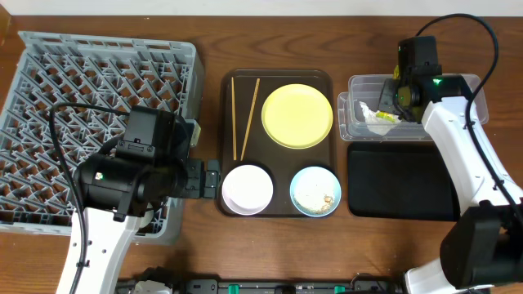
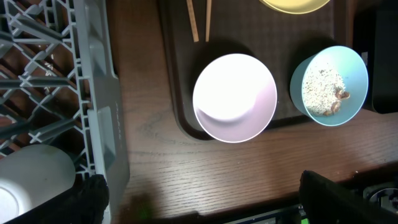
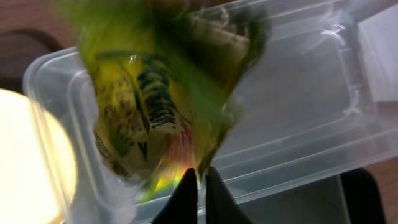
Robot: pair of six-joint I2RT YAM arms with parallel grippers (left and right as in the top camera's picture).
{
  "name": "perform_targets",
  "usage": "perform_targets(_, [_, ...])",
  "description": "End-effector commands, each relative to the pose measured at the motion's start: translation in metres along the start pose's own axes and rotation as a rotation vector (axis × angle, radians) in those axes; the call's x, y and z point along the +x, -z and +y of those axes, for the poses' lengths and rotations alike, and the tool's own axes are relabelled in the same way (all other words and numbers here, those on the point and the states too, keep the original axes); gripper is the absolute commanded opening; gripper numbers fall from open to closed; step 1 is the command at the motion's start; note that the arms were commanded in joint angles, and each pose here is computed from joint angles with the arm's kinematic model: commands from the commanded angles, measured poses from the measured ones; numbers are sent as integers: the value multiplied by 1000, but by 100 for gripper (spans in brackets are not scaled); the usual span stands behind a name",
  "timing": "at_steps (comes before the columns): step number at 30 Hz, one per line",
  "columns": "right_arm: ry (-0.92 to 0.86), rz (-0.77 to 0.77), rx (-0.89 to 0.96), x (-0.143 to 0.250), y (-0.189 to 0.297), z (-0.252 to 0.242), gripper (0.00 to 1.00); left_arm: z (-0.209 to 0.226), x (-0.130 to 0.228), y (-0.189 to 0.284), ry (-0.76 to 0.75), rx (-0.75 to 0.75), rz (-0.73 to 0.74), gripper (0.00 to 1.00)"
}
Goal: Sort waste into correct bins and load items into the dishwasher
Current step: 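Carry the waste to the clear bin and release it with the right gripper, then grasp the blue bowl of rice with the right gripper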
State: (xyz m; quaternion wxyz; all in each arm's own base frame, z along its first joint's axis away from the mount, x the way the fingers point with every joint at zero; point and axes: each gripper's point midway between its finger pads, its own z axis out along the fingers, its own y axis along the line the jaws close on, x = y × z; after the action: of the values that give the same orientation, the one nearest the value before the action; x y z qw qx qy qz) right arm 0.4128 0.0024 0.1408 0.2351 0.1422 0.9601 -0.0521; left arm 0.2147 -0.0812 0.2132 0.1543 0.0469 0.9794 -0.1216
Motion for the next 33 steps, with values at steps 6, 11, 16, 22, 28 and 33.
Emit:
perform_targets(6, [-6, -37, 9, -8, 3, -2, 42, -1, -1, 4, -19, 2, -14, 98])
perform_targets(11, [38, -24, -187, -5, 23, 29, 31, -1, -1, 4, -19, 2, -14, 98])
perform_targets(16, [150, 55, -479, 19, 48, 81, 20, -1, -1, 4, -19, 2, -14, 98])
perform_targets(22, [389, 252, -603, 94, 73, 129, 43, -1, -1, 4, -19, 2, -14, 98])
perform_targets(28, [529, 353, -512, 159, 90, 161, 47, -1, -1, 4, -19, 2, -14, 98])
perform_targets(33, [513, 355, -321, 190, 76, 173, 49, -1, -1, 4, -19, 2, -14, 98])
